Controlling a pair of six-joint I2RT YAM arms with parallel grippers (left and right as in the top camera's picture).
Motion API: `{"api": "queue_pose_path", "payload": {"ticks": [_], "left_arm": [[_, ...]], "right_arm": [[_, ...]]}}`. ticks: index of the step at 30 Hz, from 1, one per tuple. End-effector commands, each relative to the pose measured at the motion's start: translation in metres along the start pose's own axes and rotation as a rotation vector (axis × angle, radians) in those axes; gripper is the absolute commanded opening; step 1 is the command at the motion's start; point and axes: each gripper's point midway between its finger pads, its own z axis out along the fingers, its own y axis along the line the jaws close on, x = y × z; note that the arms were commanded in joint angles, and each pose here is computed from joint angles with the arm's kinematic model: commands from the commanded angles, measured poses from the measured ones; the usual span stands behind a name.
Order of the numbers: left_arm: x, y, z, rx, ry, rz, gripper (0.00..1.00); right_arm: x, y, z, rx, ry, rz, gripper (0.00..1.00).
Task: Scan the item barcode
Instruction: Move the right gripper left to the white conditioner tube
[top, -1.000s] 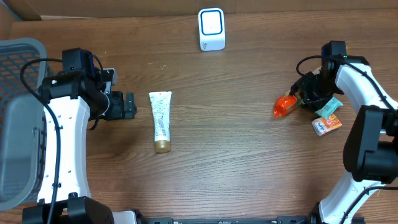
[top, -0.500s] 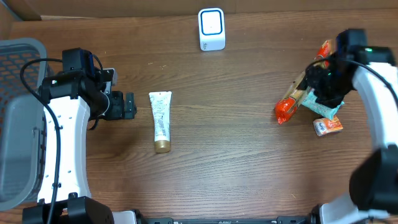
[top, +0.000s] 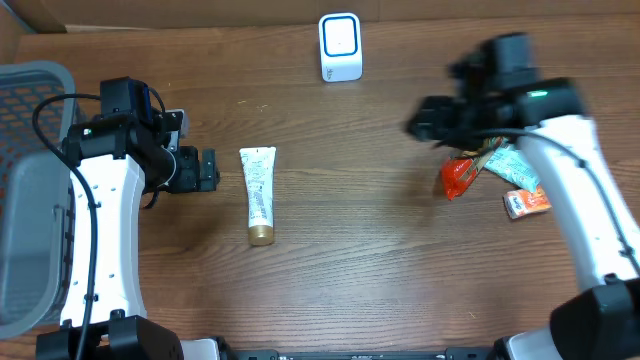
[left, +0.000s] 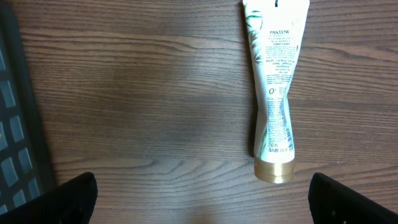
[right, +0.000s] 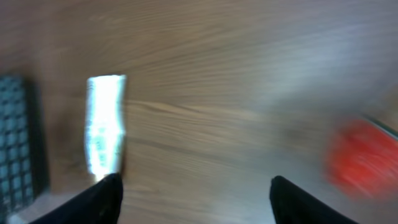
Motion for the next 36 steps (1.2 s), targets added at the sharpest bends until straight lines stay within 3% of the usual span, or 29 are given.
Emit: {"api": "queue_pose_path", "payload": {"ticks": [1,8,11,22,31,36], "left_arm": [[0.000,-0.001,0.001,0.001,0.002,0.021,1.00],[0.000,0.000,0.001,0.000,0.002,0.021,0.99],[0.000,-0.001,0.001,0.001,0.001,0.021,0.99],[0.000,-0.001,0.001,0.001,0.001,0.021,1.00],[0.000,-0.001,0.001,0.001,0.002,0.021,0.99],[0.000,-0.001,0.001,0.001,0.001,0.021,1.00]], "right_arm": [[0.010,0.060,0.034,-0.131,0.038,-0.118,0.83],[0.018,0.124,0.107,-0.141,0.126,-0.289,0.91],[0.025,0.133,0.139,-0.072,0.138,-0.350,1.00],[0.091,0.167,0.234,-0.144,0.246,-0.396,1.00],[0.107,0.157,0.246,-0.066,0.264,-0.411,0.70],[0.115,0.124,0.241,0.058,0.324,-0.369,0.66]]}}
